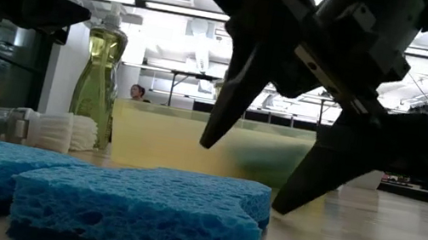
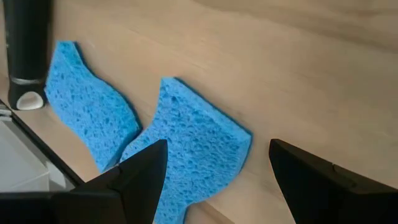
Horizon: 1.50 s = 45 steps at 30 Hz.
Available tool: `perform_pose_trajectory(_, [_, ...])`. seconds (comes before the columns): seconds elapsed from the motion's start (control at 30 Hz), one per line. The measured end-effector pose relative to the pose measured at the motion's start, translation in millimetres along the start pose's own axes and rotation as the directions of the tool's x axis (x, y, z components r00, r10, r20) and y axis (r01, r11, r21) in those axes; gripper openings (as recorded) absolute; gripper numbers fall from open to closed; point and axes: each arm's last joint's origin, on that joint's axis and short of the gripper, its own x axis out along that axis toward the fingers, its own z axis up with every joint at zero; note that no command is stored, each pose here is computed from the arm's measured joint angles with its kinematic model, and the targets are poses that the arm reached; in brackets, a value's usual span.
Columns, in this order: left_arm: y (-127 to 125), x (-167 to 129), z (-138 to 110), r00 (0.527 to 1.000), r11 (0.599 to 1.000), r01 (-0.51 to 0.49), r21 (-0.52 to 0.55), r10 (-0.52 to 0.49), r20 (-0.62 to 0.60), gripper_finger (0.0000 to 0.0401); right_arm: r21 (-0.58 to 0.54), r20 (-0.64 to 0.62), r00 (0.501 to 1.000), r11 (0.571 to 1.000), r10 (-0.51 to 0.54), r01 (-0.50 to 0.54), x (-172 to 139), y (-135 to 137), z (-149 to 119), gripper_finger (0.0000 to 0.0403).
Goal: Pick & Place Kitchen Sink Supplies
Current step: Put the sponge into the yellow bin
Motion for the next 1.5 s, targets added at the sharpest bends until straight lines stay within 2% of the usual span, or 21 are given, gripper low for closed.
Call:
perform_pose_trajectory(0.3, [0.0,0.0,0.0,1.0,1.0,0.0,0.0,0.0,0.0,0.0001,0.002,-0.01,1.0,1.0,0.02,-0.02,8.1,-0.2,-1.3,0.0257])
perform_pose_trajectory(0.87, [0.0,0.0,0.0,1.0,1.0,0.0,0.0,0.0,0.0,0.0001,-0.061,0.019,1.0,0.998,-0.015,0.016,10.0,-4.3,0.8,0.0117])
perform_pose_trajectory(1.23, [0.0,0.0,0.0,1.0,1.0,0.0,0.0,0.0,0.0,0.0001,-0.064,0.064,0.998,0.998,-0.01,0.015,10.8,-4.7,2.7,0.0059])
perform_pose_trajectory(1.5, [0.0,0.0,0.0,1.0,1.0,0.0,0.0,0.0,0.0,0.0001,-0.068,0.07,0.997,0.997,0.031,-0.026,10.8,-0.9,2.5,0.0018])
